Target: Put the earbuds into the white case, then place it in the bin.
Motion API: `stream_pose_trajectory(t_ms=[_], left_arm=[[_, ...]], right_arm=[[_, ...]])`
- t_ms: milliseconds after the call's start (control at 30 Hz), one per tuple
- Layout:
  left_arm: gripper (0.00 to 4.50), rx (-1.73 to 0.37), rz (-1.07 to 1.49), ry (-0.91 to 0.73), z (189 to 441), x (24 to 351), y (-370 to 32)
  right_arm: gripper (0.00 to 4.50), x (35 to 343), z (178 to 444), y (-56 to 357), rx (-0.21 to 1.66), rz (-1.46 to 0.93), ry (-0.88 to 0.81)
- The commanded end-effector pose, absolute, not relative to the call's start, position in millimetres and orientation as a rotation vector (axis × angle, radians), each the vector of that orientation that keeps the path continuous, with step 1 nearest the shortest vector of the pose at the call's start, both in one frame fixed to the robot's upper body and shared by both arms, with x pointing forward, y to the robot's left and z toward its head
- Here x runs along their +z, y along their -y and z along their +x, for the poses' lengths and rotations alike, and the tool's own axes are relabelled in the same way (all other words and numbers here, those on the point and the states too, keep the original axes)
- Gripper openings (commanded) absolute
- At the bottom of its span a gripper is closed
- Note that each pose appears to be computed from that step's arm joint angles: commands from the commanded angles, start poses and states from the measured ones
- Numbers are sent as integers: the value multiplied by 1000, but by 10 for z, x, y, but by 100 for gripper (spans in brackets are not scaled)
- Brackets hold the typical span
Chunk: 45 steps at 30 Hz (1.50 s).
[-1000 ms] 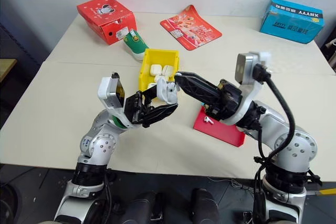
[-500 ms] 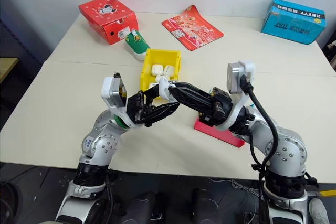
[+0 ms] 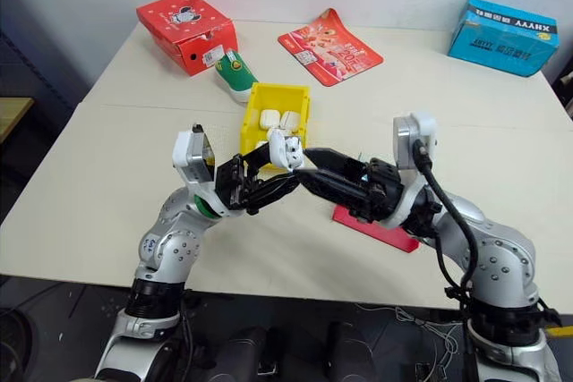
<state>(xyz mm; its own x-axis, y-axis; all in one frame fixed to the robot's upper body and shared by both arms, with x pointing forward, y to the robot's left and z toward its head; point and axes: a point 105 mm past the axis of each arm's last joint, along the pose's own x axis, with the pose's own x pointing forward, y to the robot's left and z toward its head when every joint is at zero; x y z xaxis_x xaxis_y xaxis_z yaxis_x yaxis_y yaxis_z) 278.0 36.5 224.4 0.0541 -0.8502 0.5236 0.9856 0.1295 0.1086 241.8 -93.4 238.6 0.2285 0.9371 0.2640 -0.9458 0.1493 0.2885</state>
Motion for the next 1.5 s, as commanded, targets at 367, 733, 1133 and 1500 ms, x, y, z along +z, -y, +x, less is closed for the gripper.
stream_pose_trajectory(t_ms=[367,733,1133,1500], left_arm=[[282,-1408,217,253,2893,1789,-457],[282,-1396,373,172,2993,1682,-326],[282,-1400,386,193,2953,1717,-360],[282,-1406,342,237,2855,1780,-419]], right_arm=[[321,2398,2459,1586,1165,-5,50],[3,2394,2489,856,1335,-331,102],[3,2036,2672,845,1245,-502,-53],[3,1851,2622,1244,1150,-486,-129]])
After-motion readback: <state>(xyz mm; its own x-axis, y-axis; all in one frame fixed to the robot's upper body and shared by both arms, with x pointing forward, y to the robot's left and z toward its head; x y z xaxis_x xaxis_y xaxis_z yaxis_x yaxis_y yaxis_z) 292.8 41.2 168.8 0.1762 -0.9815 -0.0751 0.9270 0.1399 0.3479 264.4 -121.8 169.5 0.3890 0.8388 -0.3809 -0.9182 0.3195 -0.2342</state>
